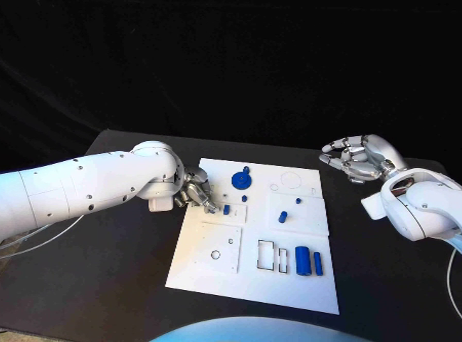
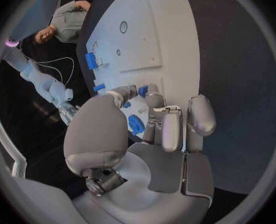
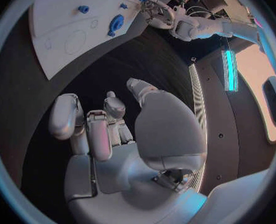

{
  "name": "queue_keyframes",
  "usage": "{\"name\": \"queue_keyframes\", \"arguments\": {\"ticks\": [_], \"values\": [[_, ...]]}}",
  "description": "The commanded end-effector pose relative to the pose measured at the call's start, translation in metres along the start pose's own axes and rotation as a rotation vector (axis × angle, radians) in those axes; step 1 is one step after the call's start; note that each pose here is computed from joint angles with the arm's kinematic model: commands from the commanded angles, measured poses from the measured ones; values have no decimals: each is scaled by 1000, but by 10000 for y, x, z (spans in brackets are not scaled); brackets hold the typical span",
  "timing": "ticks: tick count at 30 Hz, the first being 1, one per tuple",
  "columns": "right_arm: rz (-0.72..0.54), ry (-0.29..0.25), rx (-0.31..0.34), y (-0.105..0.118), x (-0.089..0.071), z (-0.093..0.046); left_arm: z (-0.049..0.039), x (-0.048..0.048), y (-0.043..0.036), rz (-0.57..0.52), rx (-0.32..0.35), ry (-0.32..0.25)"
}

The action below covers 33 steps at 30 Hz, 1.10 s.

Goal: Assemble the parts on the task board

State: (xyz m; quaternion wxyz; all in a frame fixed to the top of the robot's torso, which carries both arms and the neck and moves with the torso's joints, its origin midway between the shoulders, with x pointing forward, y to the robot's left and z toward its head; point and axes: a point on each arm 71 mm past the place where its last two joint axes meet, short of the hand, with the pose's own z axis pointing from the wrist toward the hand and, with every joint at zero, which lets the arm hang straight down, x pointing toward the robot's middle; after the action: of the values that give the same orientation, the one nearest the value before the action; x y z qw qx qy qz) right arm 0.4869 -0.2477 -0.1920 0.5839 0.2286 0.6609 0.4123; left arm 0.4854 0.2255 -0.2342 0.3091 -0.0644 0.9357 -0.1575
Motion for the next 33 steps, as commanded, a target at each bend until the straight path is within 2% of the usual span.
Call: {"name": "queue_keyframes", "arguments": {"ticks": [1, 14, 20, 26, 29, 33], "values": [[0, 9, -6, 2, 9, -4, -6, 4, -3, -18, 3, -1], [-1, 7, -4, -6, 4, -10, -80, -36, 31, -61, 15, -62], [-1, 6, -3, -11, 1, -11, -169, -73, 24, -120, 52, -146], [-2, 3, 0, -20, -7, -14, -306, -116, 20, -204, 97, -305], [-2, 2, 2, -26, -12, -17, -348, -93, 17, -205, 98, -350], [-3, 3, 6, -39, -9, -22, -376, -27, 15, -170, 83, -378]]}}
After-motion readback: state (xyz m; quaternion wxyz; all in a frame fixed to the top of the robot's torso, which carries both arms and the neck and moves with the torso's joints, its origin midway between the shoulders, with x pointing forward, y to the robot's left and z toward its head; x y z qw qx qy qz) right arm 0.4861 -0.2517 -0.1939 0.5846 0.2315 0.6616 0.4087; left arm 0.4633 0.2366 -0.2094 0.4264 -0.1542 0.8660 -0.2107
